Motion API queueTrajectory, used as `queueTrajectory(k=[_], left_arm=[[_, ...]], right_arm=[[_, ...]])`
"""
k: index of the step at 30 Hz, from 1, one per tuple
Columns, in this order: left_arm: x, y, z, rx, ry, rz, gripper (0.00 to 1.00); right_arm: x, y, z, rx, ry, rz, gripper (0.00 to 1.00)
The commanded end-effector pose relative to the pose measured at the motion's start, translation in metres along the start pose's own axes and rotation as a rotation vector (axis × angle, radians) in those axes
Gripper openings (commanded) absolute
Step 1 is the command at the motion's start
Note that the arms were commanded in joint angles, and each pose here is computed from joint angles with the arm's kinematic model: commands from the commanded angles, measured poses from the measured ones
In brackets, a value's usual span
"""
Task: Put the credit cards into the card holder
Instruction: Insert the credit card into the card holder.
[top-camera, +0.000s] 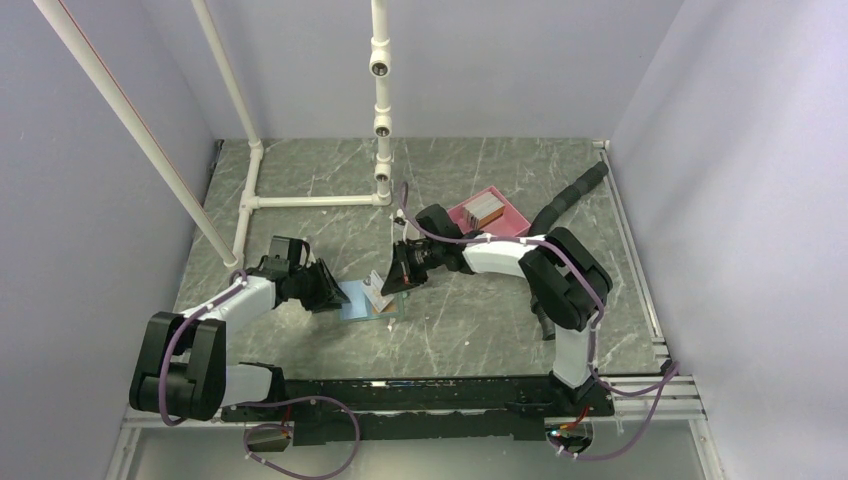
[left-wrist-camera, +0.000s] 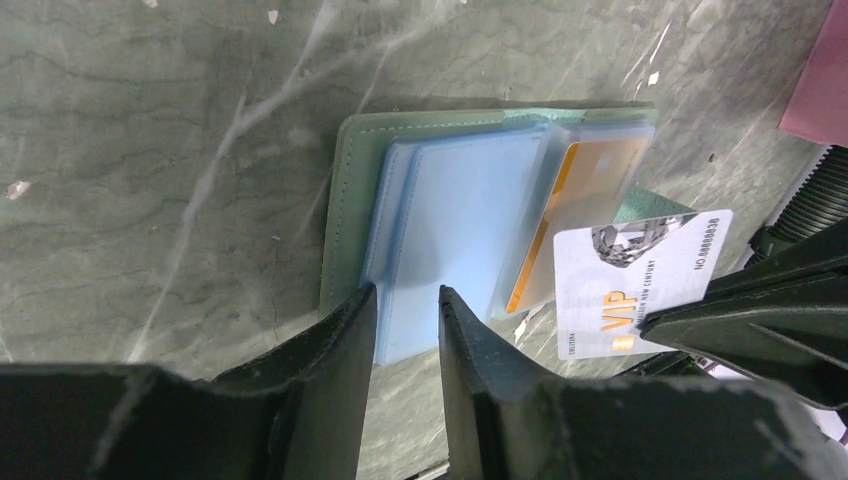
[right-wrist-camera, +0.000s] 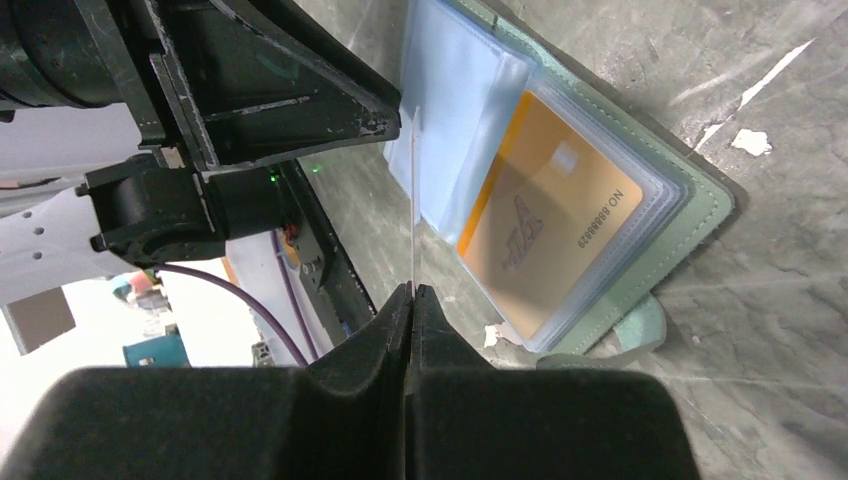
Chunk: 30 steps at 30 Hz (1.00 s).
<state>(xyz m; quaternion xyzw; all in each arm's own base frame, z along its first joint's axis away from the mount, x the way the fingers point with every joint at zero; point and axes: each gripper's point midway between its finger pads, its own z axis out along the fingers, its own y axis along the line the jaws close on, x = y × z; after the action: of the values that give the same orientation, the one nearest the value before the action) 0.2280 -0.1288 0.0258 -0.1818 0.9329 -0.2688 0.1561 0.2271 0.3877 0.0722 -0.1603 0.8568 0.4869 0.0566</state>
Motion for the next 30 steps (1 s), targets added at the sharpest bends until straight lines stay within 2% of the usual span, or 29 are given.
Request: queueTrajectory(k=[1, 18, 30], left_arm=[[0.007, 0.016, 0.005, -0.056, 0.004, -0.023, 0.35], [0.007, 0.017, 0.003, -0.056, -0.008, -0.018, 0.34], [0.015, 0.024, 0.008, -0.061, -0.006, -0.04, 0.28]], right_arm=[[-0.003, 0.0, 0.003, -0.016, -0.037, 0.003, 0.0], [0.002, -0.028, 0.012, 0.034, -0.041, 0.074, 0.0], [-0.027, -0.027, 0.025, -0.032, -0.172, 0.072, 0.0]])
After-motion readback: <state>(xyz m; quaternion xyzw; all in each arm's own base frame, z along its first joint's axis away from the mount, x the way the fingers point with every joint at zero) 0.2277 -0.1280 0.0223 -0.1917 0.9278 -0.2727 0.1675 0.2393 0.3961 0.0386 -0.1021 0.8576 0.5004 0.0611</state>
